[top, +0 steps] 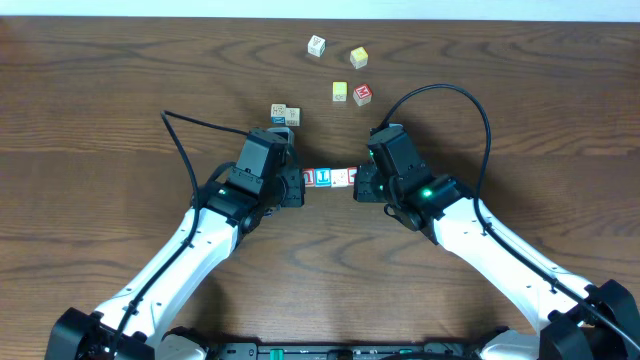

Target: Lift 4 blocks

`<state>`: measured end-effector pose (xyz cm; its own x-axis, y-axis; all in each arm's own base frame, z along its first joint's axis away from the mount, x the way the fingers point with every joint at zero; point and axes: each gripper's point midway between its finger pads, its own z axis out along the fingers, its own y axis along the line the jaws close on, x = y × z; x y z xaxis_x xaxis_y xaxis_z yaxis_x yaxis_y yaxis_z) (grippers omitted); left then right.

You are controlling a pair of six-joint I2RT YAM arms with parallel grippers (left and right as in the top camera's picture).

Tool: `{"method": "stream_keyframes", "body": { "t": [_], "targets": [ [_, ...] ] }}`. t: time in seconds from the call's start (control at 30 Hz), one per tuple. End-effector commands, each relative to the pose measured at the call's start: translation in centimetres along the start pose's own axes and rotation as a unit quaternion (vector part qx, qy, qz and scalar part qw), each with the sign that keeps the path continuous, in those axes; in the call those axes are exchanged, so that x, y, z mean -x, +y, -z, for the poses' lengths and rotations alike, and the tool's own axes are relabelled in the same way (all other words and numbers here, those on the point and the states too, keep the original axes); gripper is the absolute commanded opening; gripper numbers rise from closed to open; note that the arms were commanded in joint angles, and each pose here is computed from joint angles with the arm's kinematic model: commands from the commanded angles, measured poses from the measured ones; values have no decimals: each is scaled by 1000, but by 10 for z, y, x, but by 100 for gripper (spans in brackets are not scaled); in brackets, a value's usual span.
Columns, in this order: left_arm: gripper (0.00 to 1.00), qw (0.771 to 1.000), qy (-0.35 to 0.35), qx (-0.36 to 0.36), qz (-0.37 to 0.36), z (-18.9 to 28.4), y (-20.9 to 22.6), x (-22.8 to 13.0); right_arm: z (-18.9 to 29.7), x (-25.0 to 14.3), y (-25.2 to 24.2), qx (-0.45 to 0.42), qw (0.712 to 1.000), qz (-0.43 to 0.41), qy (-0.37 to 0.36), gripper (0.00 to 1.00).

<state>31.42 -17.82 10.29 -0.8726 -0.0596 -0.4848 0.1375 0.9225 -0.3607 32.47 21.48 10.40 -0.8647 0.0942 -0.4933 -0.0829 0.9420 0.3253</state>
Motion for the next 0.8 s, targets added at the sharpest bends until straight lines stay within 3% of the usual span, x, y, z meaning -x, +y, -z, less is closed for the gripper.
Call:
{"method": "stream_keyframes", "body": {
  "t": [0.0,0.77],
  "targets": [
    [7,988,0,-143,-51,24,-79,10,20,-21,78,154,986,37,52,1],
    [7,988,-1,-143,-51,25,-80,11,33,-12,88,174,983,44,39,1]
  ]
}}
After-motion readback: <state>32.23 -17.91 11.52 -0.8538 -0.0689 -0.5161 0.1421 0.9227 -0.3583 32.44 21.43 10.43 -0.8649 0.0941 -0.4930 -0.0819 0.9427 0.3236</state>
